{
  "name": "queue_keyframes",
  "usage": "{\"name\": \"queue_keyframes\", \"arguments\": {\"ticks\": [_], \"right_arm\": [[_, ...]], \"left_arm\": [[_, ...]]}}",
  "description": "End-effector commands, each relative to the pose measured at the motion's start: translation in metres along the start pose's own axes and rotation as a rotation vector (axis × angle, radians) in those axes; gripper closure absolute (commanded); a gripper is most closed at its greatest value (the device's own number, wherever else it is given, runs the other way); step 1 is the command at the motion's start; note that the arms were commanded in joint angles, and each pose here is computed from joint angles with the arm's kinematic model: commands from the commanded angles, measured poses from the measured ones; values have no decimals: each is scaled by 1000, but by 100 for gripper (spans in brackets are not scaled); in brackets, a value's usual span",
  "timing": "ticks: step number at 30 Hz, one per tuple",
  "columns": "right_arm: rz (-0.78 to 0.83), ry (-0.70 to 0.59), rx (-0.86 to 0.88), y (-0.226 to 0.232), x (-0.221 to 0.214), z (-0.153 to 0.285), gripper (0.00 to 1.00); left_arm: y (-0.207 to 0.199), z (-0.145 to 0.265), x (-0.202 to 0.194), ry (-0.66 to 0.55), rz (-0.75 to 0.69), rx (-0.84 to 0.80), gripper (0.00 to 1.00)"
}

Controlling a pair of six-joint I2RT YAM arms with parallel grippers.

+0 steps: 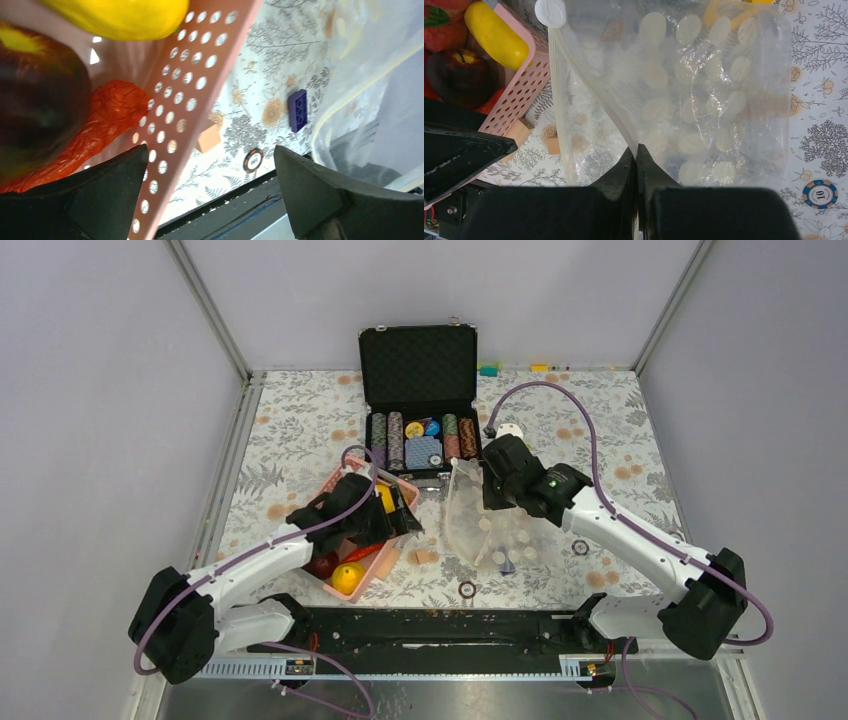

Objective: Place the food in the zip-top bag and seal the zipper
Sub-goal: Move the bin to the center of the board, then pick up the fake fruit from the bin.

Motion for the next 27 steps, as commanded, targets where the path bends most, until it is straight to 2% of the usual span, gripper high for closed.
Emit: {"name": "queue_keyframes", "arguments": {"ticks": [1, 4, 12, 21, 27], "right_arm": [[8, -52, -4, -3, 3, 8, 100], [11, -55, -9, -4, 3, 8, 100], [18, -57, -14, -4, 3, 7, 100], [23, -42, -12, -4, 2, 5, 100], [24, -45, -11, -4, 2, 5, 100]], "left_arm": [[-24, 20, 24, -94, -56, 22, 1], [-24, 35, 27, -116, -85, 70, 1], [4, 65, 32, -268, -95, 380, 1], [18, 27, 45, -235, -81, 500, 2], [33, 1, 45, -158, -49, 543, 10]]}}
Point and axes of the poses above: each gripper's point midway between its finger pads, its own z axis back along the fingers, its own y axis along the line the jaws close on, x = y × z, the point moved 10 cm from there along z, back along the fingers, and after that the axes turned 9 degrees about -z, right-handed, at the moved point
